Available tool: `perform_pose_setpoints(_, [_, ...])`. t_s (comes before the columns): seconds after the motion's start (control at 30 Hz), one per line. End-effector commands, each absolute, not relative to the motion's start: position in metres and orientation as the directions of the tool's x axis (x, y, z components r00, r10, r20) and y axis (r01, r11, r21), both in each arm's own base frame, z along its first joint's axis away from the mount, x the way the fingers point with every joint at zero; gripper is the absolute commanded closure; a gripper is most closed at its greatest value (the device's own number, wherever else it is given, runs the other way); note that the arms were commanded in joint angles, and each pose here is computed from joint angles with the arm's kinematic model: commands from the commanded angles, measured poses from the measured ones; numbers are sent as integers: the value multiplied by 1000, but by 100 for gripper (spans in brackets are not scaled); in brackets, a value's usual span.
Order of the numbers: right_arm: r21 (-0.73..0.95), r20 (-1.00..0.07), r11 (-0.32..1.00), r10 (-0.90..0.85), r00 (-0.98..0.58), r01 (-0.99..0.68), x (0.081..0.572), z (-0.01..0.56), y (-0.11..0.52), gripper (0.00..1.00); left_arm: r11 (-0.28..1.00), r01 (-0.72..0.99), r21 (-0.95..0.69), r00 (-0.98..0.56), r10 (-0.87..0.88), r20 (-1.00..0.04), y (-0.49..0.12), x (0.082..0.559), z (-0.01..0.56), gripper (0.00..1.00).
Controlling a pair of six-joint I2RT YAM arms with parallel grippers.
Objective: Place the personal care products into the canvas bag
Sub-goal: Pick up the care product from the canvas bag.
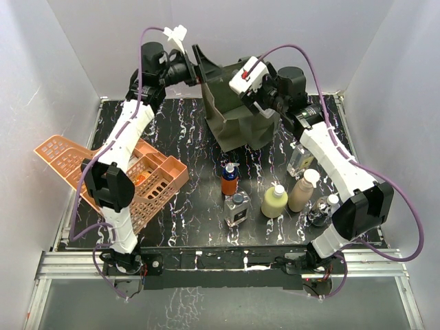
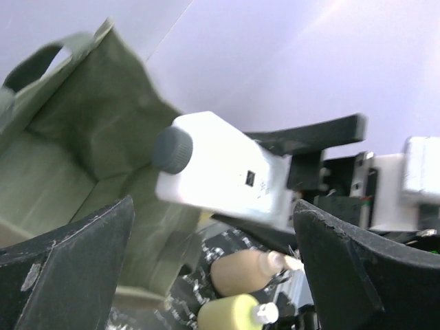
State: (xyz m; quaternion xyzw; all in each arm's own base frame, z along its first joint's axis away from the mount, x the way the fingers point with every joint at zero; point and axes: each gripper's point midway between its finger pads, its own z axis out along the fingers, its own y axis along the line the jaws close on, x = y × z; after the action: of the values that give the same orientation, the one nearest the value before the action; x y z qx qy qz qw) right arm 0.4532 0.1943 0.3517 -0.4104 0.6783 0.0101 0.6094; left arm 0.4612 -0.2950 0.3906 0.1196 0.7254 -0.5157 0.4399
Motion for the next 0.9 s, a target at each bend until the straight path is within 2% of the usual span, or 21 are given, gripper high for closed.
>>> perform_pose_setpoints(0.0, [-566, -803, 733, -384, 457, -378, 446, 486, 203, 92, 307, 614, -727, -634, -356, -686, -297, 466, 431, 3])
perform_pose_setpoints(0.3, [-580, -761, 729, -325, 562, -364, 438, 509, 220, 92, 223, 546, -807, -698, -410, -586, -304, 482, 429, 4])
perform_pose_setpoints(0.47, [-572, -764, 721, -293, 575, -392, 433, 509, 228, 92, 176, 577, -797, -705, -386, -595, -315, 470, 430, 6])
perform_pose_setpoints(0.8, [-558, -766, 718, -254, 590, -416, 434, 505, 240, 92, 93, 619, -780, -712, -353, -607, -330, 451, 439, 18])
perform_pose_setpoints(0.87, [-556, -763, 718, -242, 599, -419, 432, 504, 244, 92, 77, 629, -774, -708, -353, -611, -331, 447, 444, 23])
